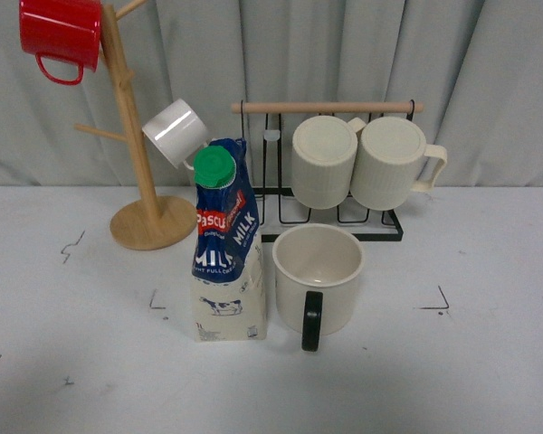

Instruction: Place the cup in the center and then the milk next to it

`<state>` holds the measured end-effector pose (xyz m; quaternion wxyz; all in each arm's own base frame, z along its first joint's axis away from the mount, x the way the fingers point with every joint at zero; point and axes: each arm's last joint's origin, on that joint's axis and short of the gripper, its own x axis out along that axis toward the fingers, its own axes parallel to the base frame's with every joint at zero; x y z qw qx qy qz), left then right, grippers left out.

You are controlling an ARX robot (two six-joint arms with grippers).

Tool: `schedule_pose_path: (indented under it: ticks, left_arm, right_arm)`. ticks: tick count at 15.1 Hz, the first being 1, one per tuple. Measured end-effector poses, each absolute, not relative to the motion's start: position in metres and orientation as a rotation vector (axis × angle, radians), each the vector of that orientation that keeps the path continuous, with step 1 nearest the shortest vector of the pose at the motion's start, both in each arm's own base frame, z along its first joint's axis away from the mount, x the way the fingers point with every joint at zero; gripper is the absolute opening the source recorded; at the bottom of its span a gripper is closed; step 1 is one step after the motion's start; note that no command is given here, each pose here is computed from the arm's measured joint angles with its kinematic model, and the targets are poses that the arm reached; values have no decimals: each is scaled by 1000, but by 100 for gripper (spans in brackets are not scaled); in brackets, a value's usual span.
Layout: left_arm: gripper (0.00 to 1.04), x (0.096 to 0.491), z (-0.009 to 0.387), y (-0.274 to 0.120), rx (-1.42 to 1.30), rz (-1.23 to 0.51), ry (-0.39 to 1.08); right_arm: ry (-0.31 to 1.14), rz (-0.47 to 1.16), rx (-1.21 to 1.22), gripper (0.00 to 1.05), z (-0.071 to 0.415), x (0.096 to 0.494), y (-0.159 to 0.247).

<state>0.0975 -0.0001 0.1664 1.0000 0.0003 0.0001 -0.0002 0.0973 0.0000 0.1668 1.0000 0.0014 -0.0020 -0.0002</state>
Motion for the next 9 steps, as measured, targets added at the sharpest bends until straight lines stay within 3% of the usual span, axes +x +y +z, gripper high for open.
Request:
schedule_pose_path:
  ticks: [6, 7, 9]
  left_arm:
    - [94, 98, 166, 0, 1, -1, 1]
    - [99, 98, 166, 0, 1, -1, 0]
    - [98, 98, 166, 0, 1, -1, 1]
  right_arm:
    - [-4, 0, 3, 98, 167, 97, 0]
    - [-4, 0, 3, 98, 167, 97, 0]
    - [-4, 0, 3, 98, 167, 97, 0]
